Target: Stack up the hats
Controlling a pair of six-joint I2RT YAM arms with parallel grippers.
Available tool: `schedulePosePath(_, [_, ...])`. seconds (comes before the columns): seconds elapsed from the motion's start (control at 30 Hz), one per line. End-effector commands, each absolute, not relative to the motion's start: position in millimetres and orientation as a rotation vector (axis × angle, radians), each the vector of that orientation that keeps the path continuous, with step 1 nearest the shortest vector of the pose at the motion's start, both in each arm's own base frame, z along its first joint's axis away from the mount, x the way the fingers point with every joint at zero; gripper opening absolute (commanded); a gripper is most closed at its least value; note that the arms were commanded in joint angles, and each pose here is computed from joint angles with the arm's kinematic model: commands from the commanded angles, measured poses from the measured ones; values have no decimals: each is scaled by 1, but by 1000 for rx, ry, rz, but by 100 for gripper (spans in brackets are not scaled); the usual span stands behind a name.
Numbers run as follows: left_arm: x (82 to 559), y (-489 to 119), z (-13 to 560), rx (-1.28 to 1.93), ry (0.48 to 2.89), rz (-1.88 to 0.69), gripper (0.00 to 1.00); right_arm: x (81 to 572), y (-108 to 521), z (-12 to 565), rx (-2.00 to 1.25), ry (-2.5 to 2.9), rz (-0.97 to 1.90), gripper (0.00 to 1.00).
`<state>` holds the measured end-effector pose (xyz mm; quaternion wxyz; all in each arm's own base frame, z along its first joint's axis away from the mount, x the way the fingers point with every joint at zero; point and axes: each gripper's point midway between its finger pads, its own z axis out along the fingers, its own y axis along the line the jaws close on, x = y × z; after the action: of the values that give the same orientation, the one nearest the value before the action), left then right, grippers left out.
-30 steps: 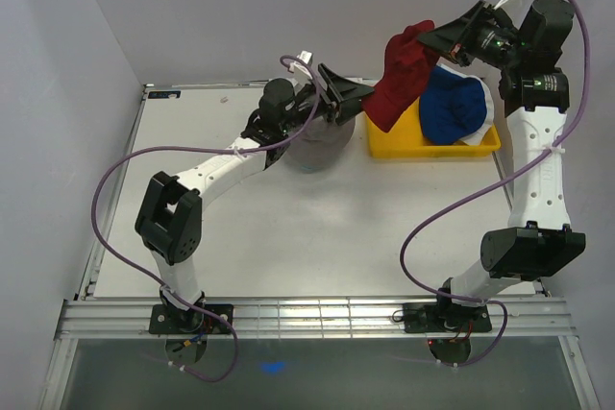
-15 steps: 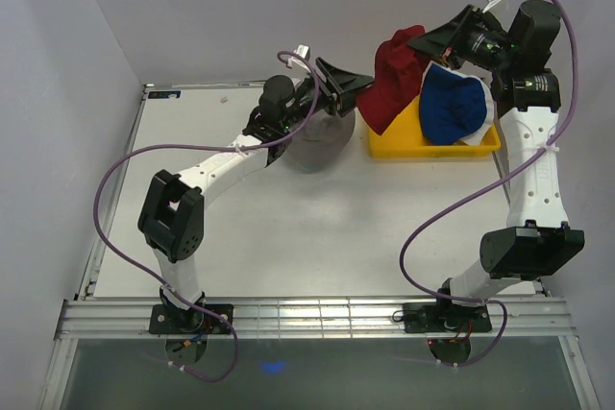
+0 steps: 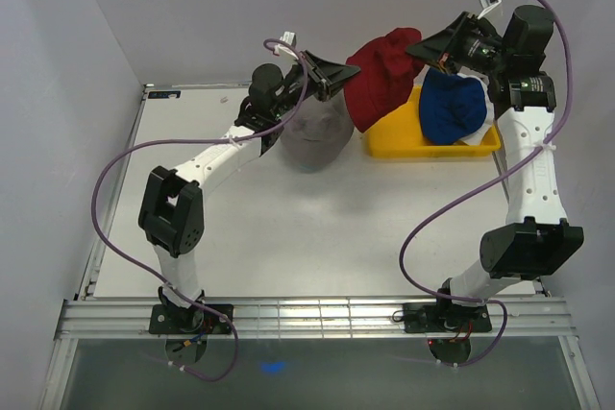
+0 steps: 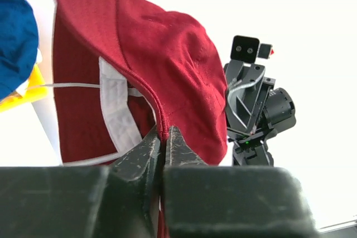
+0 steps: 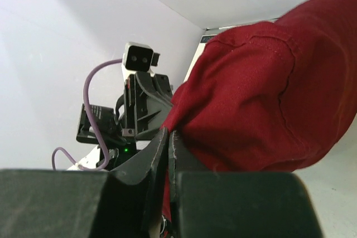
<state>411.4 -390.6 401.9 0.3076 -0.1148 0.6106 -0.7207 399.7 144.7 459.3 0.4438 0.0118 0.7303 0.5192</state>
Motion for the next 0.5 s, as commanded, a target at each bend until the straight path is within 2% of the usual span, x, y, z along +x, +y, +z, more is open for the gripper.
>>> schedulePosePath(0.0, [413,-387,424,-198,1563,-1912,12,396,154,467,-75,1770,1298,8])
schedulePosePath(0.1, [424,-386,417,-149,1585,-1904,4,409,154,454,-63,1801,1287,8])
schedulePosePath(0.23, [436,-386,396,-140,1631,-1894,0,415,173,443,-93,1830,1303,8])
schedulePosePath(0.47, [450,-368,376,-103,1653,-1809,0,434,202,429,-117,1867,1292,8])
